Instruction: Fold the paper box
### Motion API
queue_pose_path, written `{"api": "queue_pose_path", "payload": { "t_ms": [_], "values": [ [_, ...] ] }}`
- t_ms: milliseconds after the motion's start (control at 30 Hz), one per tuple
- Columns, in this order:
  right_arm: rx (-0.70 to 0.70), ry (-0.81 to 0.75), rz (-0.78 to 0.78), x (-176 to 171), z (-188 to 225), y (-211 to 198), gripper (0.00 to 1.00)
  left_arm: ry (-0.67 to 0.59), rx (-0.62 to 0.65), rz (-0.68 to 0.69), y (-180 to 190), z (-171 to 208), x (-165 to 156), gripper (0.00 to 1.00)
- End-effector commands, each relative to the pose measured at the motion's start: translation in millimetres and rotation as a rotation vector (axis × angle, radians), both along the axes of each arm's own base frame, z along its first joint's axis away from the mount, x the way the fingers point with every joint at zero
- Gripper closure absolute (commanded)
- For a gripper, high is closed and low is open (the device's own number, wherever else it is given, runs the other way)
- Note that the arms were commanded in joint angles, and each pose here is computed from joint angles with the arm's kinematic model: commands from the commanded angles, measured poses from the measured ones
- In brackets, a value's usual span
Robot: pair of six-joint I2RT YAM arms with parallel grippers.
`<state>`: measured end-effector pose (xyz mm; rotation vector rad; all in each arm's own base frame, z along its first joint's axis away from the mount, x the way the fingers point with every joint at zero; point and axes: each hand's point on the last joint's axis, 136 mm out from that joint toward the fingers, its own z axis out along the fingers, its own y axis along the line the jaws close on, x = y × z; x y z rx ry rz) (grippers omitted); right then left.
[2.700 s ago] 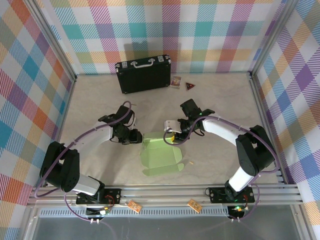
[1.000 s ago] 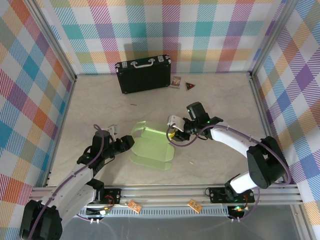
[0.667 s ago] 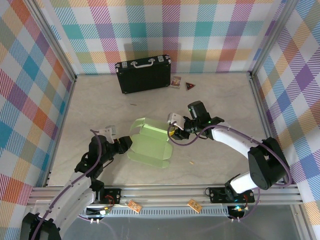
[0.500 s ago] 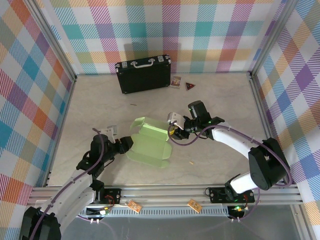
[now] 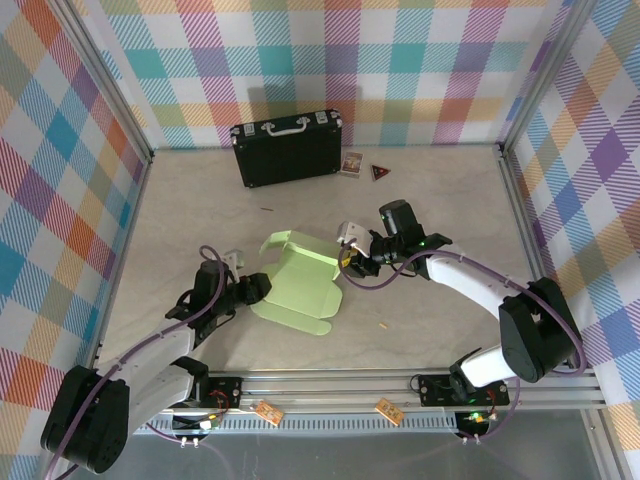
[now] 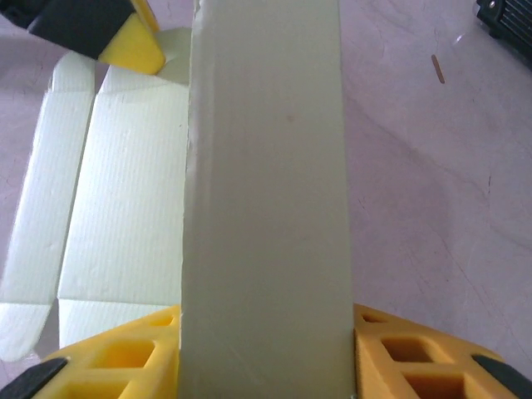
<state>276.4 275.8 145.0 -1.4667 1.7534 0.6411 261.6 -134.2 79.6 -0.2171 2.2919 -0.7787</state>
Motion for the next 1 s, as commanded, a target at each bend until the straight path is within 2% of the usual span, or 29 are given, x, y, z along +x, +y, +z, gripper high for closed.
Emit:
{"api": "queue_pose_path", "payload": {
  "t_ms": [0, 200, 400, 467, 767, 900, 967],
  "values": [
    [0.028, 0.001, 0.027, -6.9, 4.9, -0.8, 0.58, -0.006, 0.009, 0.035, 3.4, 9.6, 6.9, 0.48],
    [-0.002, 0.001, 0.028, -5.5, -5.4, -3.3, 0.58, 0.039, 0.013, 0.065, 7.5, 13.6, 4.0, 0.38],
    [0.002, -0.003, 0.024, -3.0, -7.0, -3.2, 0.58, 0.311, 0.185, 0.195, 39.3, -19.3, -13.6, 0.38],
    [-0.001, 0.000, 0.022, -2.4, -8.5, -3.5, 0.58, 0.355, 0.214, 0.234, 47.4, -18.9, -15.1, 0.39],
    [-0.009, 0.005, 0.025, -2.9, -11.2, -5.2, 0.58, 0.232, 0.248, 0.383, 78.2, 36.2, 13.2, 0.46],
    [-0.004, 0.005, 0.033, -4.2, -10.9, -4.4, 0.58, 0.171, 0.242, 0.369, 76.8, 54.6, 39.0, 0.45],
    [-0.004, 0.009, 0.040, -5.5, -12.1, -4.1, 0.58, 0.140, 0.184, 0.316, 65.0, 61.3, 57.9, 0.46]
  ]
}}
